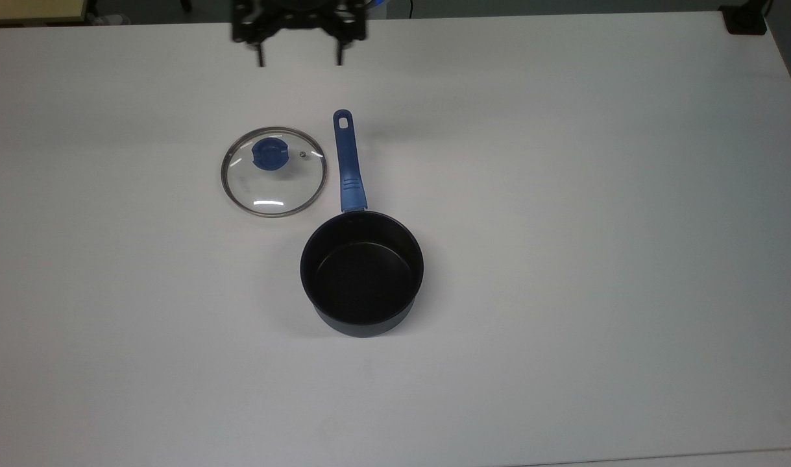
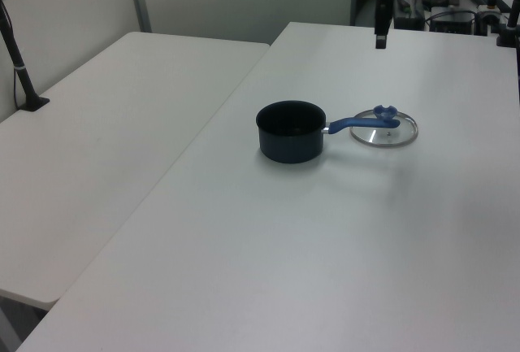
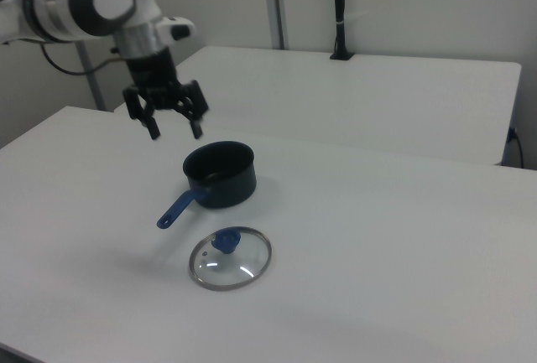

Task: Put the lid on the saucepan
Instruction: 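Move the gripper over the glass lid's blue knob, then lower the gripper and close it on the blue knob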

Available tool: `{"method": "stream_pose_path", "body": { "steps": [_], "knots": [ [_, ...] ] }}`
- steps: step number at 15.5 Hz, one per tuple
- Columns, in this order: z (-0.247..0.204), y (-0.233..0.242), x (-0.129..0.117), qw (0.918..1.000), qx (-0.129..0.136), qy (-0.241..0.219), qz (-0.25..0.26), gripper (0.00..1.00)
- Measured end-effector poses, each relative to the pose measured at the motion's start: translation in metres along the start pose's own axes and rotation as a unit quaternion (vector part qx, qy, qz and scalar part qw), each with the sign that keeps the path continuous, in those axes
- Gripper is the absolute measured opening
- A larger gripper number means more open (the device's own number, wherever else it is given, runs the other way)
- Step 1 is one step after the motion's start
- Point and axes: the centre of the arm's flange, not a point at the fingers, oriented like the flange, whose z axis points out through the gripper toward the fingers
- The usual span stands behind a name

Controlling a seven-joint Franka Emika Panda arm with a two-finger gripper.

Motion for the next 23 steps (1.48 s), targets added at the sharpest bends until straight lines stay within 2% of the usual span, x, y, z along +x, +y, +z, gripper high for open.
{"method": "stream_pose_path", "body": {
  "steps": [2, 5, 8, 12, 15, 20, 23],
  "knots": [
    [0.020, 0.024, -0.007, 0.9991, 0.005, -0.019, -0.039, 1.00],
    [0.062, 0.047, -0.022, 0.9934, 0.021, -0.057, -0.097, 1.00],
    [0.114, 0.050, -0.027, 0.9912, 0.025, -0.057, -0.117, 1.00],
    [0.175, 0.045, -0.030, 0.9912, 0.027, -0.046, -0.121, 1.00],
    [0.202, 0.052, -0.025, 0.9918, 0.031, -0.045, -0.115, 1.00],
    [0.215, 0.069, -0.024, 0.9955, 0.061, -0.018, -0.070, 0.96],
    [0.224, 0.067, -0.019, 0.9969, 0.065, -0.012, -0.042, 0.96]
  ]
}}
